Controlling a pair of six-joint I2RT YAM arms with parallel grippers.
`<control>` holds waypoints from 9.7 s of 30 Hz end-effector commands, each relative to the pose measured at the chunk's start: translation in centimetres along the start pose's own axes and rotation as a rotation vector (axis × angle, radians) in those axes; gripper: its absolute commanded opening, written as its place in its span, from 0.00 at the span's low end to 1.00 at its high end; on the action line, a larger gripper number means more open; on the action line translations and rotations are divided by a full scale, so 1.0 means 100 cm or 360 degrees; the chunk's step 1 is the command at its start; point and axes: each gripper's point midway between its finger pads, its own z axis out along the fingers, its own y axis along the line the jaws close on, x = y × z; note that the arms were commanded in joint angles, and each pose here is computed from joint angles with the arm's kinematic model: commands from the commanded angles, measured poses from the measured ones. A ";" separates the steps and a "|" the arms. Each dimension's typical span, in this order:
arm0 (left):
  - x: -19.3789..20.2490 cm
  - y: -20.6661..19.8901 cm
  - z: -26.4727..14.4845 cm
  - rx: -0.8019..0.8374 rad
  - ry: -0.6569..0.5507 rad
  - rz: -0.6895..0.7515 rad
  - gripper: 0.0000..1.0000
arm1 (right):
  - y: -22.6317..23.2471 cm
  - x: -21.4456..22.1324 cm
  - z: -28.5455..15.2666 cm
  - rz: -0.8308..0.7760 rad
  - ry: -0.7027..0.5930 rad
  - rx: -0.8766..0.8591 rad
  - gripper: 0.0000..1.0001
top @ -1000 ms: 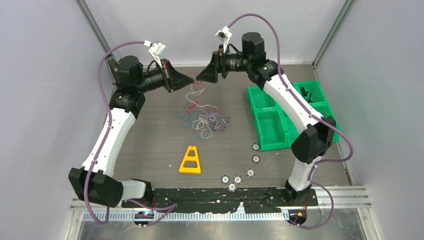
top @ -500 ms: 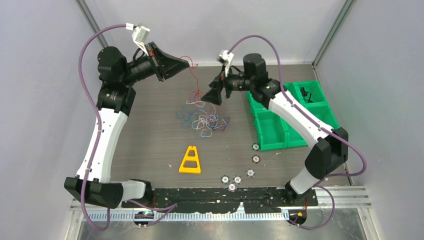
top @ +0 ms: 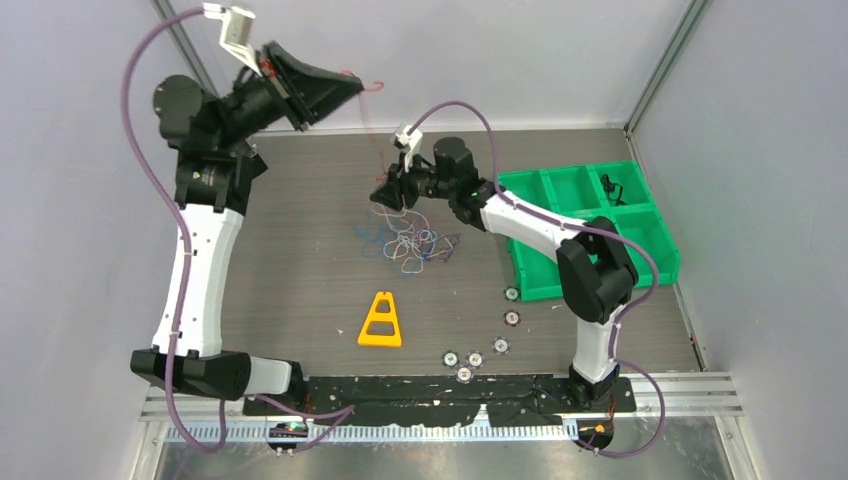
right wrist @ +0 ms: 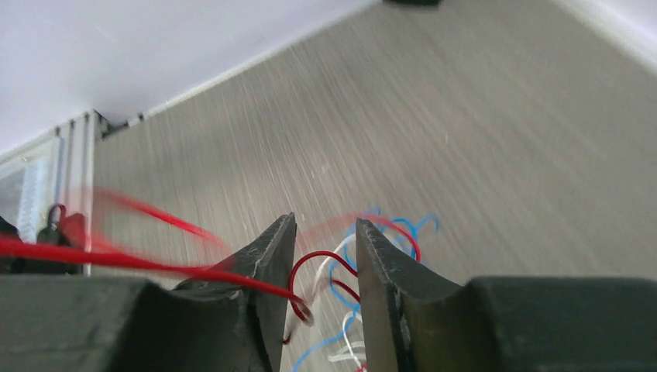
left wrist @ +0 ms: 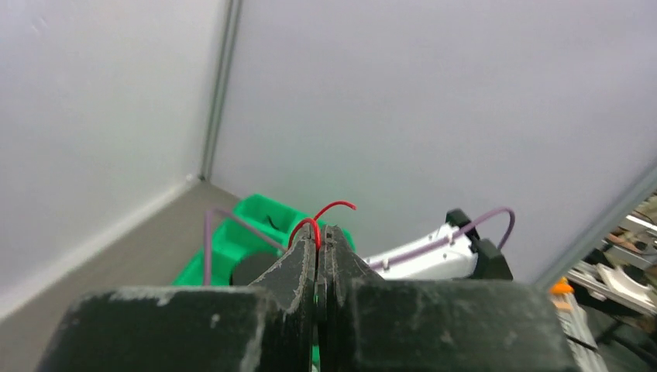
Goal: Untangle the cables
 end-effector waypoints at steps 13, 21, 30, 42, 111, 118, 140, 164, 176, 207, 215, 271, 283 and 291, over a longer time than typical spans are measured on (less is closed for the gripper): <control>-0.133 -0.055 -0.024 -0.0015 -0.0425 0.0571 0.00 | -0.020 0.136 -0.017 0.0164 0.0468 0.0094 0.54; -0.105 -0.040 -0.025 0.0013 -0.0342 0.0427 0.00 | 0.019 0.030 -0.048 -0.0084 0.0266 -0.0048 0.96; -0.096 -0.036 -0.028 0.0030 -0.0366 0.0338 0.00 | 0.067 -0.071 -0.085 -0.0238 0.0018 -0.0152 0.95; -0.103 -0.042 -0.026 0.0053 -0.0386 0.0340 0.00 | 0.051 -0.120 -0.007 -0.0350 -0.0165 -0.0194 0.98; 0.263 0.107 -0.031 -0.0086 0.0534 0.0092 0.41 | 0.112 -0.321 -0.108 -0.0229 -0.0786 -0.0215 0.05; 0.324 0.163 -0.109 -0.0576 0.0882 -0.0204 0.00 | 0.049 -0.350 -0.168 -0.0285 -0.0853 0.0127 0.06; 0.309 0.208 -0.139 -0.0925 0.1103 -0.0154 0.82 | -0.152 -0.138 -0.393 -0.0074 -0.0035 0.1326 0.06; 0.291 0.209 -0.133 -0.0944 0.1088 -0.0128 0.90 | -0.266 0.046 -0.410 0.0061 0.0515 0.1432 0.05; 0.299 0.205 -0.138 -0.0930 0.1145 -0.0150 0.90 | -0.276 0.113 -0.383 0.0233 0.0917 0.1271 0.13; 0.310 0.164 -0.128 -0.0748 0.1184 -0.0238 0.82 | -0.037 0.121 -0.129 0.0252 0.1091 0.0091 0.66; 0.309 0.159 -0.129 -0.0731 0.1186 -0.0226 0.81 | -0.048 0.180 -0.107 0.0228 0.1285 0.0127 0.56; 0.320 0.164 -0.100 -0.0696 0.0707 0.0181 0.51 | 0.027 -0.268 -0.206 0.0054 -0.0367 0.0142 0.06; 0.293 0.148 -0.091 -0.0627 0.0825 0.0284 1.00 | -0.065 -0.120 -0.416 0.0306 0.0166 0.1151 0.05; 0.296 0.141 -0.082 -0.0571 0.0843 0.0243 1.00 | -0.077 -0.036 -0.486 0.0545 0.0406 0.1391 0.05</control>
